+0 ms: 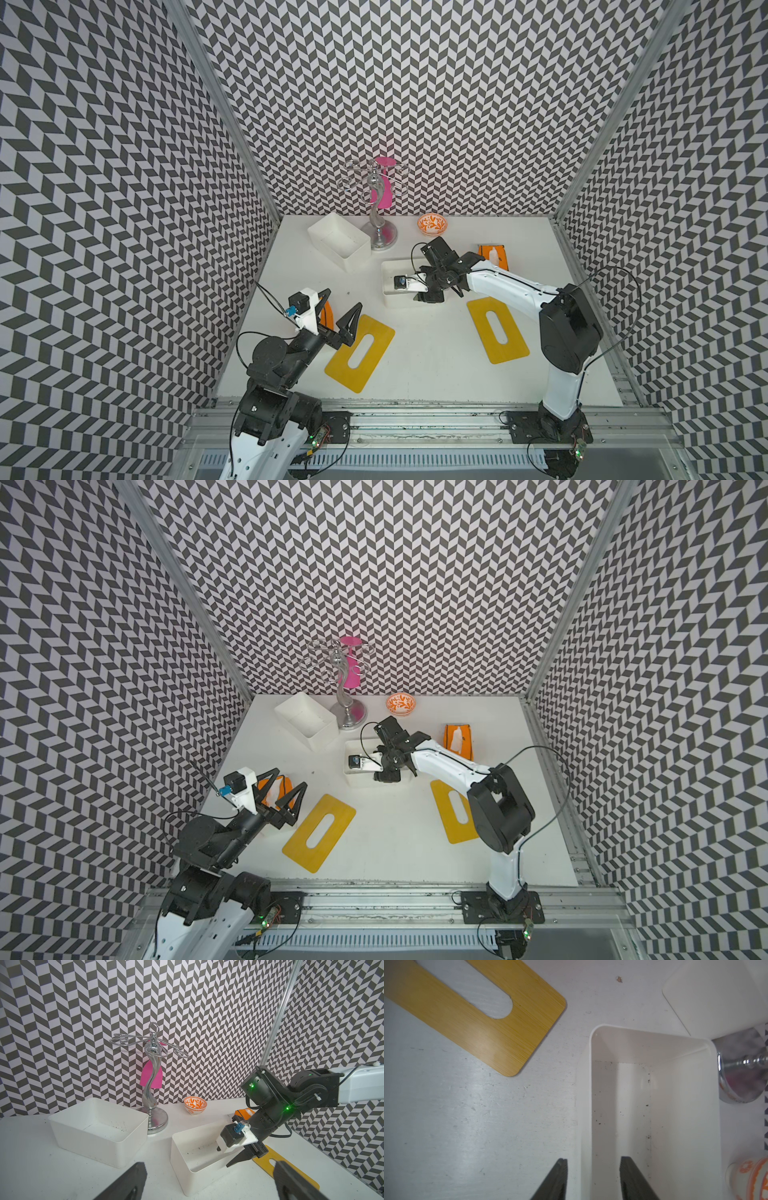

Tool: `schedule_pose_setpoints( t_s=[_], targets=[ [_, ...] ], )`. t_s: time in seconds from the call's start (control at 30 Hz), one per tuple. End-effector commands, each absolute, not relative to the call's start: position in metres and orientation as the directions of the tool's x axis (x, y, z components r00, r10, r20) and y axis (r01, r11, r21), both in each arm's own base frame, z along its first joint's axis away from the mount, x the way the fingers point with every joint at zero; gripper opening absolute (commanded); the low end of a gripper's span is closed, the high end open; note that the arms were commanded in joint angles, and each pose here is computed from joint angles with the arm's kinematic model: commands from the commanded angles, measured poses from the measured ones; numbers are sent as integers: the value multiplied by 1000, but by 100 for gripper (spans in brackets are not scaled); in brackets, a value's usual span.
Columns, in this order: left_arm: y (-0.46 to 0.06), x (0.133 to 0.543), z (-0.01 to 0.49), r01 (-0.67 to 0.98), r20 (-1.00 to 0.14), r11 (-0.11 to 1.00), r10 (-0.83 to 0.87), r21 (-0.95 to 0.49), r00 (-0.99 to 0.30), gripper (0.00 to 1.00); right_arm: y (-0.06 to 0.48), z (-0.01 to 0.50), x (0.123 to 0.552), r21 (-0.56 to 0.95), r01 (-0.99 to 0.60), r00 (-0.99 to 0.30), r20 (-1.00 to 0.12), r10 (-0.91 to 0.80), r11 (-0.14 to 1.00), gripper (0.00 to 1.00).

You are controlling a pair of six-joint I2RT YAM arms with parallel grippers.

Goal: Put the tissue paper into the tissue box
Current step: Place the tissue box at the center of the board.

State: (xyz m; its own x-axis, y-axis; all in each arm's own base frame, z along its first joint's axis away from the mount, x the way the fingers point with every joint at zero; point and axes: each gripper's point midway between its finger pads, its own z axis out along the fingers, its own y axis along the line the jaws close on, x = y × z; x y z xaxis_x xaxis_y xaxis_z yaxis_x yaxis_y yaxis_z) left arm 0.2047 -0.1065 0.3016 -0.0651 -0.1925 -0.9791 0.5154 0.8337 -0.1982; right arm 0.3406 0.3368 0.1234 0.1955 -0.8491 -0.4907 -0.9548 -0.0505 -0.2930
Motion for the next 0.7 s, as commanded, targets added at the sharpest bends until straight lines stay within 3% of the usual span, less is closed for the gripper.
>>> schedule_pose_setpoints(
  t_s=[0.0, 0.27, 0.5, 0.67],
  targets=[
    [-109, 205, 305, 527, -979, 827, -195, -196, -58, 100, 349, 170, 337, -318, -948, 217, -584, -782, -25, 68],
    [-107, 210, 299, 505, -978, 838, -190, -207, -86, 100, 365, 234, 257, -376, -922, 353, -720, -597, -92, 83],
    [-110, 229, 276, 449, -956, 851, -189, -274, -225, 98, 337, 284, 197, -369, -923, 328, -904, -276, 110, 100],
    [-124, 246, 250, 431, -916, 843, -164, -323, -365, 96, 299, 306, 184, -239, -921, 213, -970, -117, 306, 100]
  ],
)
